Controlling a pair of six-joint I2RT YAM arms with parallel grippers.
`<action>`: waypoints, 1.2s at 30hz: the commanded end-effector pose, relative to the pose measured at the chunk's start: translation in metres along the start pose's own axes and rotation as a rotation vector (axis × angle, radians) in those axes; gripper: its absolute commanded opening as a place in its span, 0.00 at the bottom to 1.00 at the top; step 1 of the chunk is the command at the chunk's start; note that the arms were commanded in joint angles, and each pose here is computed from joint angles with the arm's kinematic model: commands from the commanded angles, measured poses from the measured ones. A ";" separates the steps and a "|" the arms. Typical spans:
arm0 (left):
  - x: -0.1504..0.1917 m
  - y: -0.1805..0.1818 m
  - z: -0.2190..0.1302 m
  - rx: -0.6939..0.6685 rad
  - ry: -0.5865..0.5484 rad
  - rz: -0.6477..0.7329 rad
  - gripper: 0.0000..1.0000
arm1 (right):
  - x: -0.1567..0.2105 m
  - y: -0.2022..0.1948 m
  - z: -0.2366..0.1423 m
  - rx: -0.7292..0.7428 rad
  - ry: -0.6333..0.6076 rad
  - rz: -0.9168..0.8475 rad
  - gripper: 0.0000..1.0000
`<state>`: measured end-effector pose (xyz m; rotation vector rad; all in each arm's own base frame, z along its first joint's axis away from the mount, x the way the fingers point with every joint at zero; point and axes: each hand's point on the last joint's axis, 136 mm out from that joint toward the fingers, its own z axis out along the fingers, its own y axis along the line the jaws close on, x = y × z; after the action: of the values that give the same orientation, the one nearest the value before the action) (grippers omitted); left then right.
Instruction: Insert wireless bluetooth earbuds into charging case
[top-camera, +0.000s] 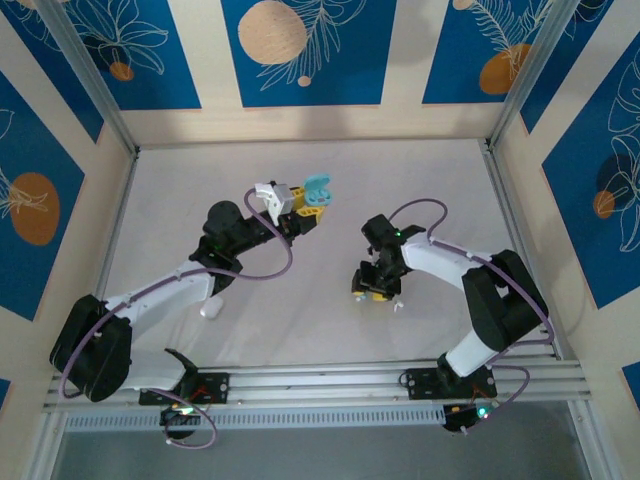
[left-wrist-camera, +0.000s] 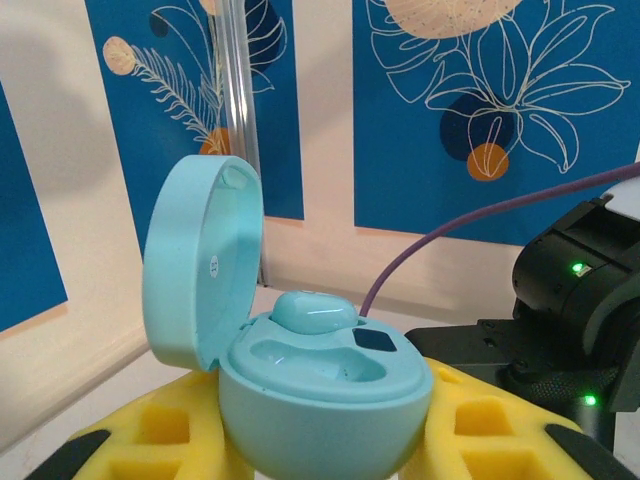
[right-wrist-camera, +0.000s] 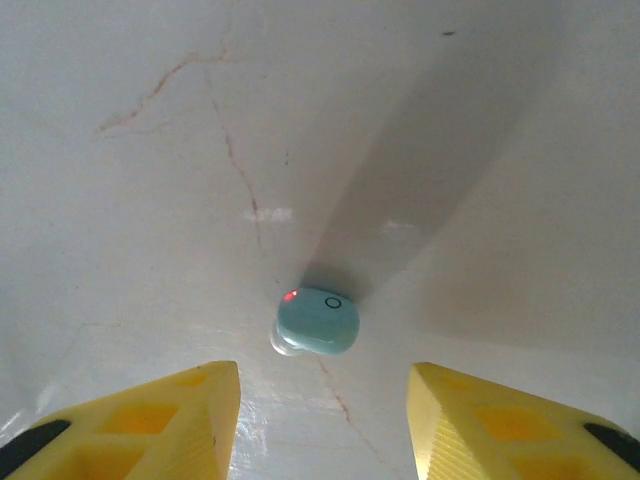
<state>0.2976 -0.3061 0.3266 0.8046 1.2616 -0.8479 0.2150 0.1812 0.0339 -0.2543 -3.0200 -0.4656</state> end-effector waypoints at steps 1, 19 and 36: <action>-0.023 -0.004 0.004 0.014 -0.065 0.040 0.31 | 0.001 0.004 -0.003 -0.046 0.001 0.118 0.51; -0.024 -0.006 0.002 0.016 -0.068 0.041 0.31 | 0.001 0.008 0.008 -0.056 0.035 0.105 0.48; -0.020 -0.004 0.004 0.016 -0.062 0.033 0.31 | -0.012 0.012 0.013 -0.035 0.007 0.050 0.41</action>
<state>0.2983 -0.3067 0.3259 0.8047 1.2603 -0.8481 0.2213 0.1908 0.0221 -0.3691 -2.9728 -0.5171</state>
